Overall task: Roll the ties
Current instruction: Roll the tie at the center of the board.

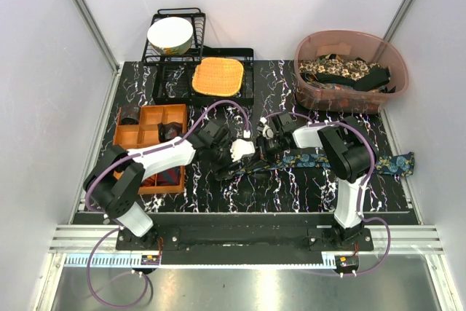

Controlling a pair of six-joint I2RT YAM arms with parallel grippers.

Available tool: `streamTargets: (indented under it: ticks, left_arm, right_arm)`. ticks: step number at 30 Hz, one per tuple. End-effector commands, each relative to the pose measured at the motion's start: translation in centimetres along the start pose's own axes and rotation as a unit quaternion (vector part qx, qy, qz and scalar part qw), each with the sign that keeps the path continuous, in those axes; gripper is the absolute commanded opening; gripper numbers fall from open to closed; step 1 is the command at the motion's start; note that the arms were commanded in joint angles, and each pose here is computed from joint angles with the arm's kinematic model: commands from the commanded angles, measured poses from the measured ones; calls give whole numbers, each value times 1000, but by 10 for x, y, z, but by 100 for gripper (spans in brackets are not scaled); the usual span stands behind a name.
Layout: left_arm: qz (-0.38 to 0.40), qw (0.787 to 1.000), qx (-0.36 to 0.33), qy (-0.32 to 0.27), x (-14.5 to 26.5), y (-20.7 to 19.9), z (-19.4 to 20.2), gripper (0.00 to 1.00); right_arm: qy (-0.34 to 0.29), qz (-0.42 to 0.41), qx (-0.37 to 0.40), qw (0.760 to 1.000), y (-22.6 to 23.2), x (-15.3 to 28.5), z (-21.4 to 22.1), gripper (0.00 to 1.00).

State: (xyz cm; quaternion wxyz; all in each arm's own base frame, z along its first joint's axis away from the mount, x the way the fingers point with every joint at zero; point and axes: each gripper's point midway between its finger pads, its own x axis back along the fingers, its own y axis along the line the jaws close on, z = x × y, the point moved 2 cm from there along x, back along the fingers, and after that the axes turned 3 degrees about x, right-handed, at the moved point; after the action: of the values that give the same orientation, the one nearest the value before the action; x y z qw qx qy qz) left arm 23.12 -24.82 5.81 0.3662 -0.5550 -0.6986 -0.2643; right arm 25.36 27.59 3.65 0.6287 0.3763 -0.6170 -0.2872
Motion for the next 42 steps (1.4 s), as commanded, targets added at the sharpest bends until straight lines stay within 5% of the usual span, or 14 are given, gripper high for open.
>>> streamTargets:
  ticks: [1, 11, 25, 42]
  left_arm:
    - [-9, 1000, -7, -12, 2, 10, -20, 69]
    - [8, 997, 39, -58, -9, -6, -39, 72]
    - [-4, 983, -2, -182, -17, -9, -53, 75]
    - [21, 985, -8, -170, -36, -6, -59, 60]
  right_arm:
    - [0, 20, 13, 1000, -8, -2, 0, 0]
    - [-10, 72, -10, 997, -54, 25, 3, 0]
    - [-8, 67, -32, 997, -62, 42, 10, 0]
    - [-6, 60, -37, 997, -62, 39, 6, 0]
